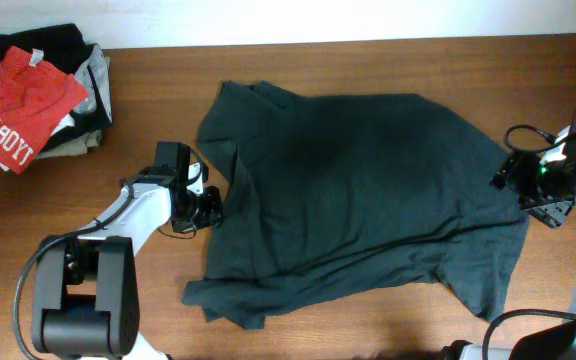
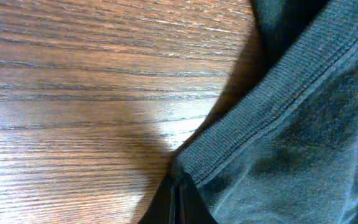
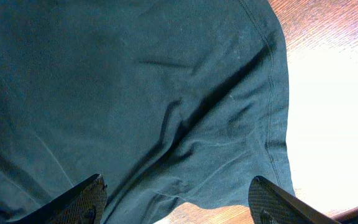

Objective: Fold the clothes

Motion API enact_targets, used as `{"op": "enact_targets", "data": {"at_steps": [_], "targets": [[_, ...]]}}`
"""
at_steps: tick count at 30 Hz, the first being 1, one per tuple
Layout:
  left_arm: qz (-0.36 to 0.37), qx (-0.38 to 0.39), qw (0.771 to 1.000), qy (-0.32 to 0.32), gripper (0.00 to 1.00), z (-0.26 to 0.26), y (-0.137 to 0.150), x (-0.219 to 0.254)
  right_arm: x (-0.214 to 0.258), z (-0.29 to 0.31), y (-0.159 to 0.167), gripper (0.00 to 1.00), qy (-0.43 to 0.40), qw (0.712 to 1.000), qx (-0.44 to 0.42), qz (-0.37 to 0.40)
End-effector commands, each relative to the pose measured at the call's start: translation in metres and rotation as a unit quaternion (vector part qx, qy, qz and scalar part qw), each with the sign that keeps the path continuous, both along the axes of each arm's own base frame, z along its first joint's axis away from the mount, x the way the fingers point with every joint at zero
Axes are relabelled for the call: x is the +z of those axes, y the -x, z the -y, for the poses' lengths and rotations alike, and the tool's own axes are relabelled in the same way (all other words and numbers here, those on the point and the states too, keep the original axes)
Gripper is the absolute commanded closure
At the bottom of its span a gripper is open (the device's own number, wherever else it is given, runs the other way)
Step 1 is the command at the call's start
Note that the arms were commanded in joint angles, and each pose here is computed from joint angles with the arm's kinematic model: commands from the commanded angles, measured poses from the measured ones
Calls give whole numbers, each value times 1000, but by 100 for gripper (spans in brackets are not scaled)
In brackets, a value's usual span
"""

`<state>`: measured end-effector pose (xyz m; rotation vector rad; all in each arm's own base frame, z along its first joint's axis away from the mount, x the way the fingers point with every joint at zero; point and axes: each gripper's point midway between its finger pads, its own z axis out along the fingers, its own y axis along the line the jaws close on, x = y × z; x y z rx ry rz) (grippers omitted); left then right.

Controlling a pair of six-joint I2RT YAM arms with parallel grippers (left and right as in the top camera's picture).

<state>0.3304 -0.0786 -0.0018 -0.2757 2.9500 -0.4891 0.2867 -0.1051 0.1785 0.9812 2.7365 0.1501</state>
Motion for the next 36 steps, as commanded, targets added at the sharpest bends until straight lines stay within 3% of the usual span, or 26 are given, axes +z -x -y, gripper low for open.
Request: {"op": "enact_targets", "data": {"at_steps": [1,3,8,10,13,16,18,19,21,22,23,24,26,29,31,36], "targets": [[-16,47,997,-52,100,-27,-2,-9,-2,-3,2,24,-1,1000,12,-5],[-37,97,991,-82,100,-59,-2,-3,-2,-3,2,25,-1,1000,12,-5],[-94,230,950,-187,100,-159,18,37,-1,0,-4,26,5,1000,12,7],[-97,261,943,-184,100,-177,25,43,-3,0,-6,26,6,1000,12,11],[-105,301,929,-188,92,-202,39,50,-8,0,-8,26,1,1000,13,5],[-60,316,930,-179,64,-208,31,75,-23,-19,-27,25,-15,999,47,1],[17,254,959,-124,27,-180,-1,99,-35,-40,-51,29,-13,996,88,9],[67,172,981,-63,24,-144,-24,108,-42,-52,-60,40,-13,994,108,10],[97,108,989,-29,28,-104,-42,110,-56,-64,-72,55,-14,992,127,6],[111,75,991,-26,37,-81,-56,104,-73,-69,-82,68,-17,991,136,-3],[132,40,990,-22,53,-54,-73,94,-88,-68,-89,85,-19,990,136,-10],[153,21,988,-20,64,-39,-87,89,-97,-67,-94,94,-19,990,137,-11],[199,9,980,-18,89,-28,-117,82,-108,-64,-106,96,-10,989,148,-1],[228,13,973,-23,91,-30,-144,59,-123,-57,-127,96,4,989,149,22],[222,21,974,-43,99,-37,-148,43,-136,-54,-132,96,9,989,147,16],[189,42,976,-95,99,-58,-148,-3,-163,-52,-141,96,11,988,154,11]]}}
